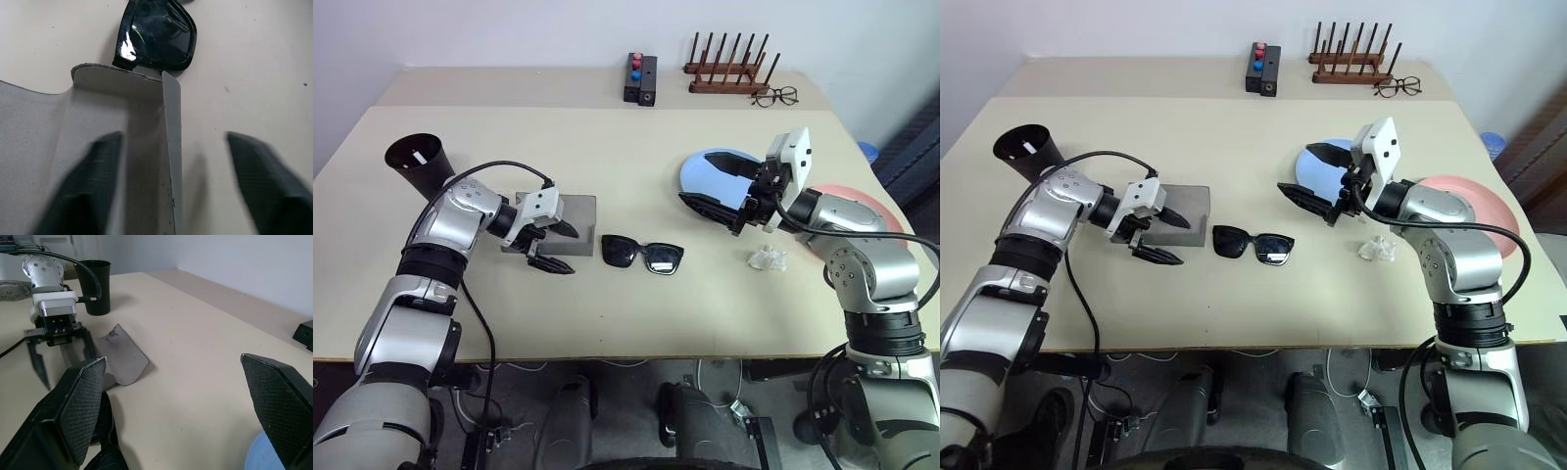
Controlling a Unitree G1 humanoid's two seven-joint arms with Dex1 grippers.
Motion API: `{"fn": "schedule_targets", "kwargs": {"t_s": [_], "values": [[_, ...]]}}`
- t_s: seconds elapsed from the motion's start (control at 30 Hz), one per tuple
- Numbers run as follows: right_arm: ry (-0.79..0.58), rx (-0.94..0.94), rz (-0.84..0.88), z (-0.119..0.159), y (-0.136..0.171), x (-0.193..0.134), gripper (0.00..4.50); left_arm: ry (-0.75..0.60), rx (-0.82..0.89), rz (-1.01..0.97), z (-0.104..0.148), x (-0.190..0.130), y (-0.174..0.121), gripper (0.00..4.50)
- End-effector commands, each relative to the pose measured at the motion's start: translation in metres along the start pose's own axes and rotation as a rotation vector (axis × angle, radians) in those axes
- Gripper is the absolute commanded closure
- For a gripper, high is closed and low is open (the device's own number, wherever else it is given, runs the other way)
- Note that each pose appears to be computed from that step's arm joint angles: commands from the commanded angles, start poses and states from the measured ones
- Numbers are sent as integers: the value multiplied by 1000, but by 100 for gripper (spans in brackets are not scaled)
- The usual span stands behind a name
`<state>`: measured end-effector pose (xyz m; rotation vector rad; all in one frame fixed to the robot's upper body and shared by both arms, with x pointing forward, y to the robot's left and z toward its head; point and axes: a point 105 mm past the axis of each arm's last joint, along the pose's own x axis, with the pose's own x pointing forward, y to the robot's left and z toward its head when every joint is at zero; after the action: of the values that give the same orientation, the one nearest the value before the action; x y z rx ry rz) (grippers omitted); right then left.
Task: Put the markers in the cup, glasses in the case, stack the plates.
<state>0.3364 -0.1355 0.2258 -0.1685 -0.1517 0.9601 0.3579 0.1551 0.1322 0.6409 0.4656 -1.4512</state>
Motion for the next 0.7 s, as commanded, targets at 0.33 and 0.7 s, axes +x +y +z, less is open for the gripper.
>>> {"fn": "schedule_targets", "kwargs": {"t_s": [0.33,0.7], "values": [[203,-66,81,-4,2,-66,0,-189,137,-21,98,-7,17,3],[369,-77,-20,-15,10,-112,0,-77,298,-158,108,69,12,3]]}}
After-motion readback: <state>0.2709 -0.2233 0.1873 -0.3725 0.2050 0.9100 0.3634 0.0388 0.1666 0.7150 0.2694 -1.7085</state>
